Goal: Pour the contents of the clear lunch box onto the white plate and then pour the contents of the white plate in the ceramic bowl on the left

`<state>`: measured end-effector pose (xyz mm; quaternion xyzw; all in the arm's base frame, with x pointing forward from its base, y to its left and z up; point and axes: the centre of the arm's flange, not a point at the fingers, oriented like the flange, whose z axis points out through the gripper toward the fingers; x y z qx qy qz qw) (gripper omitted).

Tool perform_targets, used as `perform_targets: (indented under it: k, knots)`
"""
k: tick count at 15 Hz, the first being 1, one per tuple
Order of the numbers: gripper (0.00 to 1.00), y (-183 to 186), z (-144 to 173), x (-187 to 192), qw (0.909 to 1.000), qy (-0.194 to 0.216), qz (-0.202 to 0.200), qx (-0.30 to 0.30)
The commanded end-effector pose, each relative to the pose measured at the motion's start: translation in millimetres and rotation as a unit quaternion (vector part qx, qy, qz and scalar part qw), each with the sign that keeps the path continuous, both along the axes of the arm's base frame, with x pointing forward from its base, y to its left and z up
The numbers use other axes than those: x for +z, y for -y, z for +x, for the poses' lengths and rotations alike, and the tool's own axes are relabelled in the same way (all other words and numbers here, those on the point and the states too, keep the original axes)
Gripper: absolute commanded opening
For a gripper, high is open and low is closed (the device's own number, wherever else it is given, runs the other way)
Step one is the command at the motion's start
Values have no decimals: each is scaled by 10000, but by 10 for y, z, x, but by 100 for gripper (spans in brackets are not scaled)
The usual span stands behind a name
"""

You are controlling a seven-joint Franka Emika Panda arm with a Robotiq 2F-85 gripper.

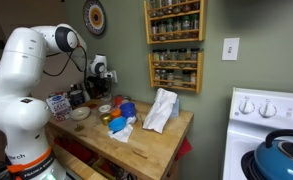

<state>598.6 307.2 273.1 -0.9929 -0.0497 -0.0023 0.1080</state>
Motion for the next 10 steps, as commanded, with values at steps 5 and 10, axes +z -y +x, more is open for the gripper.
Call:
perform_targets:
  k: [5, 10]
  knots:
    - [90, 159, -269, 357, 9998, -56, 172, 53]
    - [100, 511, -623, 286, 9980, -377, 314, 386]
